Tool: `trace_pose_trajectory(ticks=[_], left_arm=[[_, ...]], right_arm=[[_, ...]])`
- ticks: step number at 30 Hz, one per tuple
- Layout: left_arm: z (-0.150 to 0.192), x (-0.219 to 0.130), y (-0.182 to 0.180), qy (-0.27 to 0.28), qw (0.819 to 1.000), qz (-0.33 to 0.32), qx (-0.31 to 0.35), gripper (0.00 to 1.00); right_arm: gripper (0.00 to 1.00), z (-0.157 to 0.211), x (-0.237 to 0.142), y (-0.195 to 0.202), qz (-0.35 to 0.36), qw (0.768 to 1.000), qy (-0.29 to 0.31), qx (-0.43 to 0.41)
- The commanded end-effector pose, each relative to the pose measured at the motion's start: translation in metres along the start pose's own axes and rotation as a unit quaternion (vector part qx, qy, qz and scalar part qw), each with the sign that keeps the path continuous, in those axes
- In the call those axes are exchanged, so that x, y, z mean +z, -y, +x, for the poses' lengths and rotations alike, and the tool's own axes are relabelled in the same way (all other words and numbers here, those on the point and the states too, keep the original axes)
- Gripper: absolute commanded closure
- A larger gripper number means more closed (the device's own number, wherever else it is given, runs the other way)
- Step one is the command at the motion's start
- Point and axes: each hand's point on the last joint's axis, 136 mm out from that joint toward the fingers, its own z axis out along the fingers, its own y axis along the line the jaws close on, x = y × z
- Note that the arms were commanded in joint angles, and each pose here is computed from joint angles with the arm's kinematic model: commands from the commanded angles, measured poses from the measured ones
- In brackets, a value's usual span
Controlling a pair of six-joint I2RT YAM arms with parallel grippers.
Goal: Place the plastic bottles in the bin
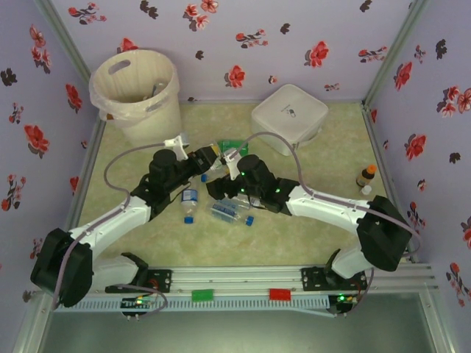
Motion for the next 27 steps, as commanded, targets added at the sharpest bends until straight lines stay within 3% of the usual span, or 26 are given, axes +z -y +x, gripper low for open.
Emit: trace_pose_trajectory(ticks=[1,10,14,21,27], left_arm=[[-0.029,0.002,0.016,0.026,0.999,0.004,0.040,0.64],[-0.145,-0.001,0.040,0.089,0.980,-0.044,0.169,0.68],[-0.209,-0.011,0.053,0.125,0.965,-0.062,0.222,0.75],[-0.317,-0.041,0.037,0.197,0.925,-0.155,0.286,0.74],[-0.362,-0.048,-0.002,0.221,0.879,-0.260,0.334,0.73]], right_arm=[[0.00,-0.013,-0.015,0.006,0.019,0.999,0.034,0.002],[0.00,-0.001,-0.053,0.048,0.133,0.990,0.045,0.027],[0.00,0.009,-0.064,0.068,0.183,0.981,0.050,0.035],[0.00,0.012,-0.079,0.085,0.226,0.971,0.062,0.049],[0.00,0.019,-0.080,0.088,0.230,0.970,0.057,0.062]])
